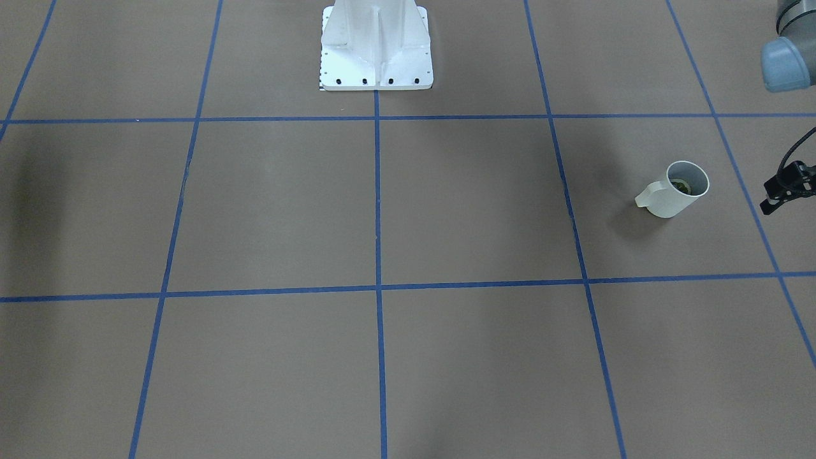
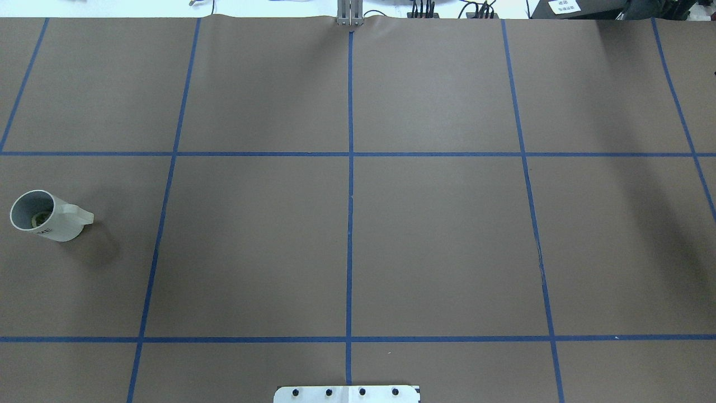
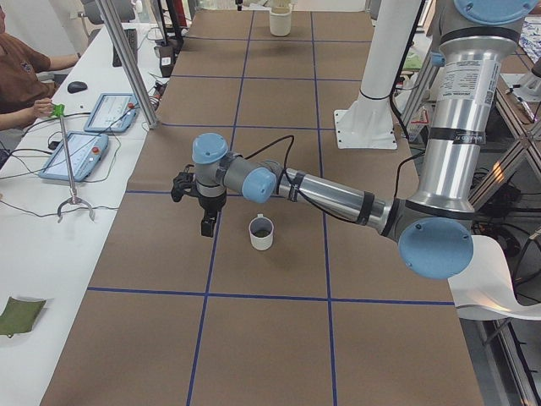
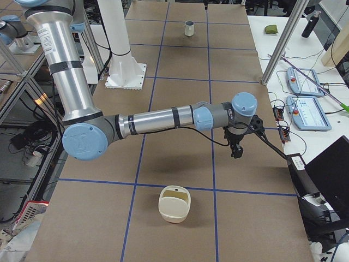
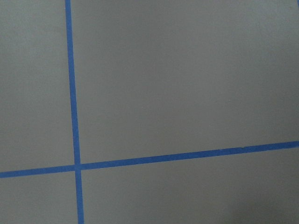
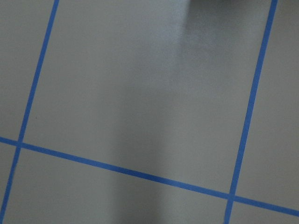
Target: Left arm hands cup to right arm to dump lemon
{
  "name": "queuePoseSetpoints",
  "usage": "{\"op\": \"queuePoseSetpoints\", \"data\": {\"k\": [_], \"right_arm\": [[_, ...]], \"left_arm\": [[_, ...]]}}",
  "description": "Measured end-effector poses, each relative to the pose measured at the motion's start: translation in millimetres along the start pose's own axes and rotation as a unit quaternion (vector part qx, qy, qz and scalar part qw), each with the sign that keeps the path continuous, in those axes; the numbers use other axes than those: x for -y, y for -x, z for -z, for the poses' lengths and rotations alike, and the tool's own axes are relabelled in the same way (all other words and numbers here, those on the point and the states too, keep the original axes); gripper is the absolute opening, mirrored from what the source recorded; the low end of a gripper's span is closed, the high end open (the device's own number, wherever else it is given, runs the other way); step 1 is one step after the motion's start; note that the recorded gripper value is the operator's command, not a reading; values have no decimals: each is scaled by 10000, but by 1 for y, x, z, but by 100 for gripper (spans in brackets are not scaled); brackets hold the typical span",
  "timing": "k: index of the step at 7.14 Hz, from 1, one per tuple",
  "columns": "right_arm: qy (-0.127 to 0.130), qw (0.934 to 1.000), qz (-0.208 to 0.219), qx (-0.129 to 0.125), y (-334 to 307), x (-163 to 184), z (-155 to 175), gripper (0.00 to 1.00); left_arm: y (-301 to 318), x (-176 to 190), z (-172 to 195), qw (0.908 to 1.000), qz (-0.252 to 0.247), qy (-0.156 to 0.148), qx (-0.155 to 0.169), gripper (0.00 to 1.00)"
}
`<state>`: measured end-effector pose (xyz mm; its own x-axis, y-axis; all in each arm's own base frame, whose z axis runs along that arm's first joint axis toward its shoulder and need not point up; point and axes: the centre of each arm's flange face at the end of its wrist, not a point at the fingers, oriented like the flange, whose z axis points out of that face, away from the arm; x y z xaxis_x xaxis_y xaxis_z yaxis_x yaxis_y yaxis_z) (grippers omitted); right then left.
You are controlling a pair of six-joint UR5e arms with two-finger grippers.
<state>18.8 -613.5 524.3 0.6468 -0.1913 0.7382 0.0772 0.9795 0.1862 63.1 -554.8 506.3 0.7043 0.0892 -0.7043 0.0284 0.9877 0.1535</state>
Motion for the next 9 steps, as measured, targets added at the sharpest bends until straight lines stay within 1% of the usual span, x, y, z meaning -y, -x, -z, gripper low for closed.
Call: {"op": "queuePoseSetpoints", "data": {"k": [2, 3, 5, 7, 9], "right_arm": [[52, 9999, -120, 59, 6, -6, 10, 100], [149, 9997, -166, 45, 14, -8, 11, 100], [254, 9995, -145, -139, 27, -13, 13, 100], [265, 9990, -100, -350, 26, -27, 12, 100], [322, 9987, 23, -404, 35, -48, 4, 100]], "left_arm": [[-1, 5, 2, 9999, 101, 91, -46, 100], [1, 4, 2, 9999, 115, 114, -36, 100], [8, -2, -5, 9997, 148, 179, -23, 100], [3, -8, -9, 9995, 131, 250, -115, 100], [-21, -16, -23, 9987, -50, 436, -273, 100]]}}
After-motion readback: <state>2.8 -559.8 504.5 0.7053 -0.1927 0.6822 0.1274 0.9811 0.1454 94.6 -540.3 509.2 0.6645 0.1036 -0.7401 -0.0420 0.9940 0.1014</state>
